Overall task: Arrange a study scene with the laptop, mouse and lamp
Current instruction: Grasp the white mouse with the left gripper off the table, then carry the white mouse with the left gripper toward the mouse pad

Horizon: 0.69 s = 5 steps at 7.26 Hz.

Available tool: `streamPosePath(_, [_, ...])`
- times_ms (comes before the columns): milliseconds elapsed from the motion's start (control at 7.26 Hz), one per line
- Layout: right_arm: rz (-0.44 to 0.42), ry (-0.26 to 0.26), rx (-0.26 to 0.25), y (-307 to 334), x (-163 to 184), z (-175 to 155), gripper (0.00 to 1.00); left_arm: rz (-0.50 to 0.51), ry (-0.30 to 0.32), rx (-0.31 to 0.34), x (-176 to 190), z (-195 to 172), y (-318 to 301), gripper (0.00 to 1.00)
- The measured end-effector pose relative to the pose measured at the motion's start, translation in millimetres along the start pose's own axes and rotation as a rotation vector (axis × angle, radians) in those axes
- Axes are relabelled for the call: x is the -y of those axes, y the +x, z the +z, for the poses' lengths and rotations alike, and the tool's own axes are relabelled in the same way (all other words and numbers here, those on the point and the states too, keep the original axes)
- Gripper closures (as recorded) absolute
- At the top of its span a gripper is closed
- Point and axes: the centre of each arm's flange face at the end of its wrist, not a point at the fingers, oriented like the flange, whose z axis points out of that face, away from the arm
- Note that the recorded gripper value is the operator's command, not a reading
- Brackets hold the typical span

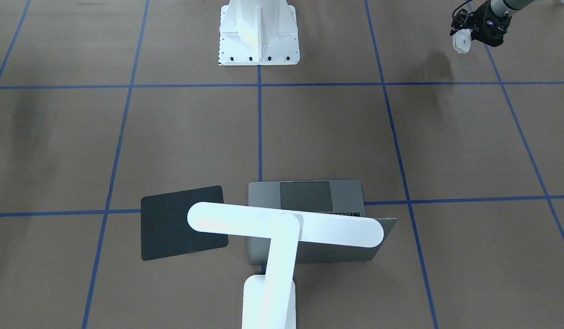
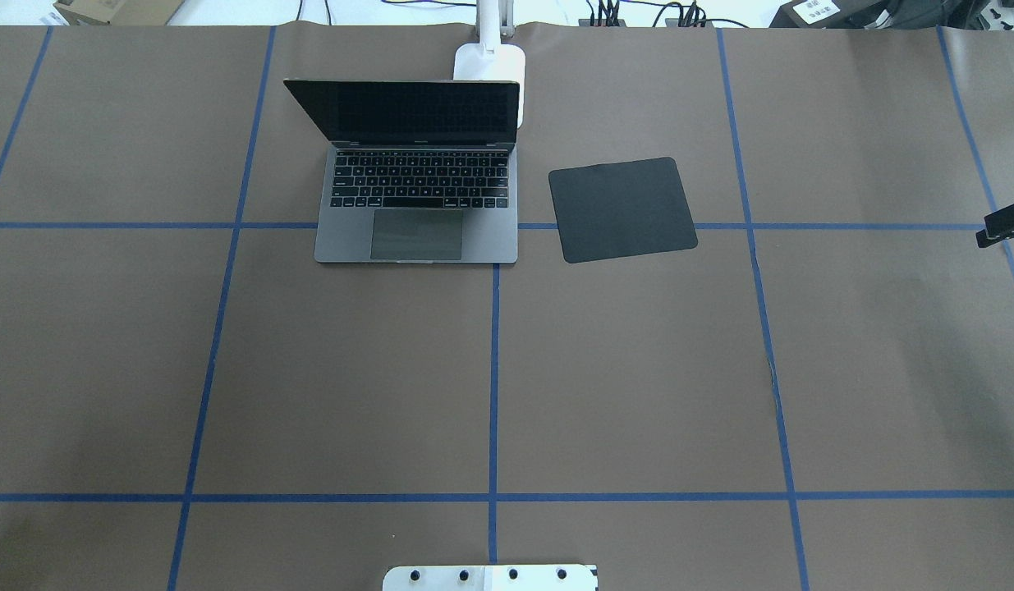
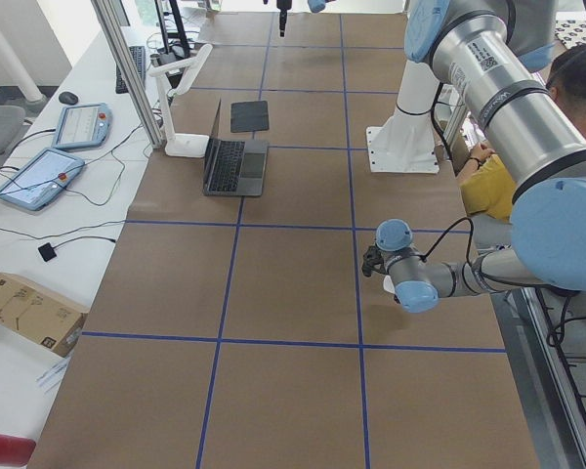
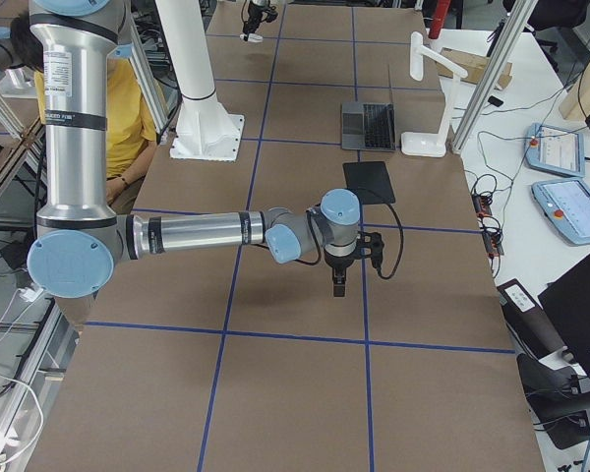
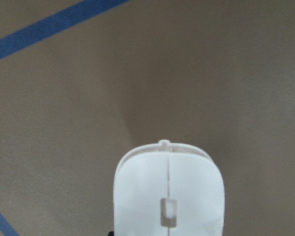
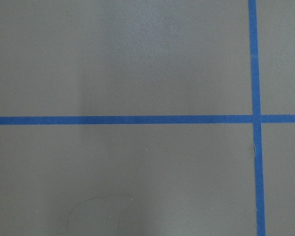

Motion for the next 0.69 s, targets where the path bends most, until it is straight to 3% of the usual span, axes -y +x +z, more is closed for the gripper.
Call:
streamPosePath(276, [0.0, 0.001, 0.0, 0, 0, 0, 0.0, -0.028, 0.033, -0.025, 18, -8, 12, 1.0])
streamPosePath(689, [0.005, -0.002, -0.003, 4, -3, 2, 0.0, -0.097, 0.104, -0.022, 83, -20, 51, 1.0])
